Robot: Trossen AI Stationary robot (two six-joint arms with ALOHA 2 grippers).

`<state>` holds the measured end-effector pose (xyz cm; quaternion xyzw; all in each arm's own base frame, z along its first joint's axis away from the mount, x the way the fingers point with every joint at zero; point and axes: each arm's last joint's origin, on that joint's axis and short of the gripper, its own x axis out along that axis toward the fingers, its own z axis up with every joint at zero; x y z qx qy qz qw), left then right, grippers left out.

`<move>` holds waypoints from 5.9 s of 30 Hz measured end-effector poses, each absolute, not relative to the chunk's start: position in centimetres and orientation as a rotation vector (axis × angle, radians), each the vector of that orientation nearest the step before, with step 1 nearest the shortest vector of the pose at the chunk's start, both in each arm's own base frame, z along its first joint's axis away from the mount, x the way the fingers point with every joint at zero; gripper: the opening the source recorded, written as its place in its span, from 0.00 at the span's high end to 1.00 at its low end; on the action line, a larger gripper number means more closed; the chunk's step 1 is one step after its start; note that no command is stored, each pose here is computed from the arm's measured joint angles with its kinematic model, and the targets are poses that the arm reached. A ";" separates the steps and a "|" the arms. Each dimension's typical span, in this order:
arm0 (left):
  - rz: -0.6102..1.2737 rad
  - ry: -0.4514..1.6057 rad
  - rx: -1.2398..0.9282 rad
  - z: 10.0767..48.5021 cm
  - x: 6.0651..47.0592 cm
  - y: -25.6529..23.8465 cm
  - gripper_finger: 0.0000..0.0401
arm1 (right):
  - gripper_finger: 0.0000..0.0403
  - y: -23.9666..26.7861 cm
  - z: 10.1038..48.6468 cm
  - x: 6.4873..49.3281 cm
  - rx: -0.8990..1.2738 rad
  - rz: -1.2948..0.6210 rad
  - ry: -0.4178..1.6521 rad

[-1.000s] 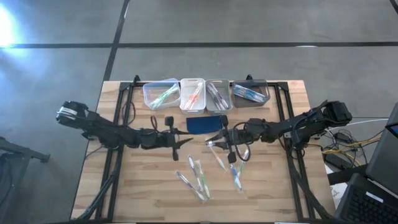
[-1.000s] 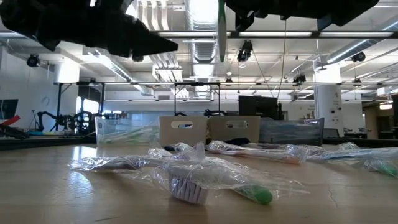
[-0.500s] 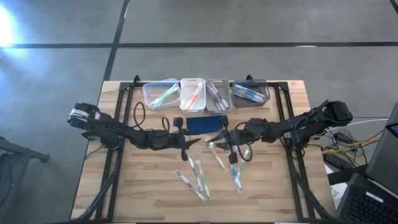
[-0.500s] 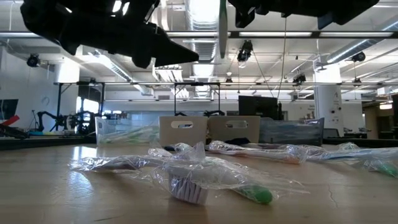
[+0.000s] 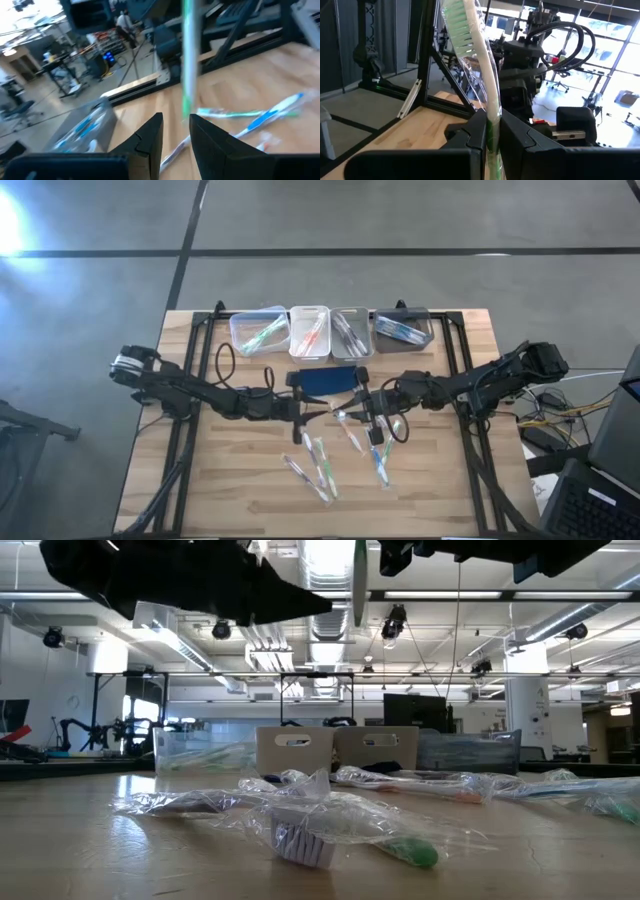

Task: Pick & Place Toothbrushes
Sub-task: Put the green toothbrush into the transparent bin

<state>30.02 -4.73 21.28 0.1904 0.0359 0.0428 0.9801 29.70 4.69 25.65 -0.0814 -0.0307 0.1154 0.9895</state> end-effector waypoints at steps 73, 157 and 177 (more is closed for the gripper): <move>-0.032 -0.015 0.337 22.1 34.1 -4.9 0.92 | 0.93 4.9 25.6 29.7 -0.176 0.238 -0.058; 0.883 1.106 -0.197 26.6 20.7 15.1 0.91 | 0.75 1.9 24.6 18.6 -0.008 -0.163 0.076; 0.835 1.254 -0.266 23.4 20.7 18.1 0.91 | 0.88 1.9 24.5 18.6 -0.026 -0.163 0.082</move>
